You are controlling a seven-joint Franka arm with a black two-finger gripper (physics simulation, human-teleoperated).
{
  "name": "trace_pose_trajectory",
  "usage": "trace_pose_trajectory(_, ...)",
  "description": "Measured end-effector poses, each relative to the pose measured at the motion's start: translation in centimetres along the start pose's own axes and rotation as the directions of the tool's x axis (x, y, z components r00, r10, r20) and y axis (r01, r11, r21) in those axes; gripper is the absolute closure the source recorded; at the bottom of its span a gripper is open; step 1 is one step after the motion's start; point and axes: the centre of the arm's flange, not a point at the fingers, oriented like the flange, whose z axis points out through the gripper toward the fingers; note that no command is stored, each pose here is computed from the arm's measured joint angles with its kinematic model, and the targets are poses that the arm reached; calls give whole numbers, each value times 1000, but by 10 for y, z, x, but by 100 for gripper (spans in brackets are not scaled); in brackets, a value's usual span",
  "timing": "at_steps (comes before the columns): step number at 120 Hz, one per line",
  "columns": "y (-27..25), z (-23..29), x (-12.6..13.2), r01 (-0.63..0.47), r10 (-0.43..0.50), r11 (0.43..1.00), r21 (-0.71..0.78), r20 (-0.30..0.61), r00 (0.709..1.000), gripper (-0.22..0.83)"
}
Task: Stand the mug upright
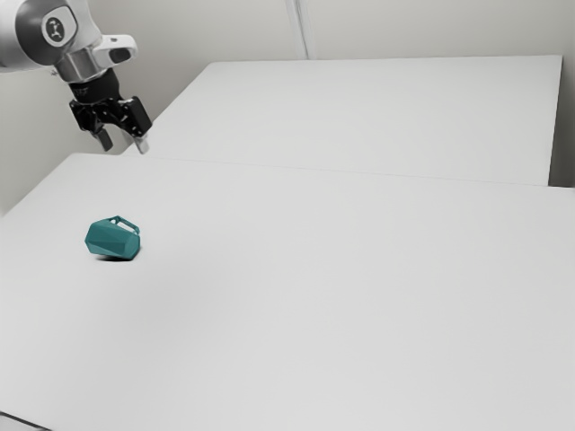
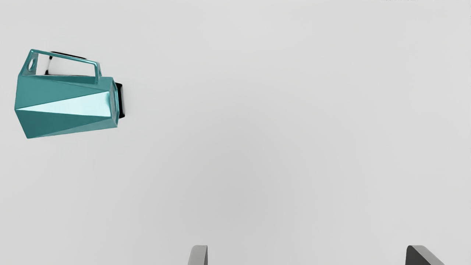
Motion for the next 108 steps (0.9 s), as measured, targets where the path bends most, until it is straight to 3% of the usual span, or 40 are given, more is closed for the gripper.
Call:
trace_pose_trajectory(37,-22,-2,-6,65,-65,998,1,1,998,2)
trace_pose_trajectory(72,-91,0,-26,173,-173,985,-4,0,985,2)
trace_pose_trajectory(108,-171,22,-46,221,-221,975,-21,2,975,2)
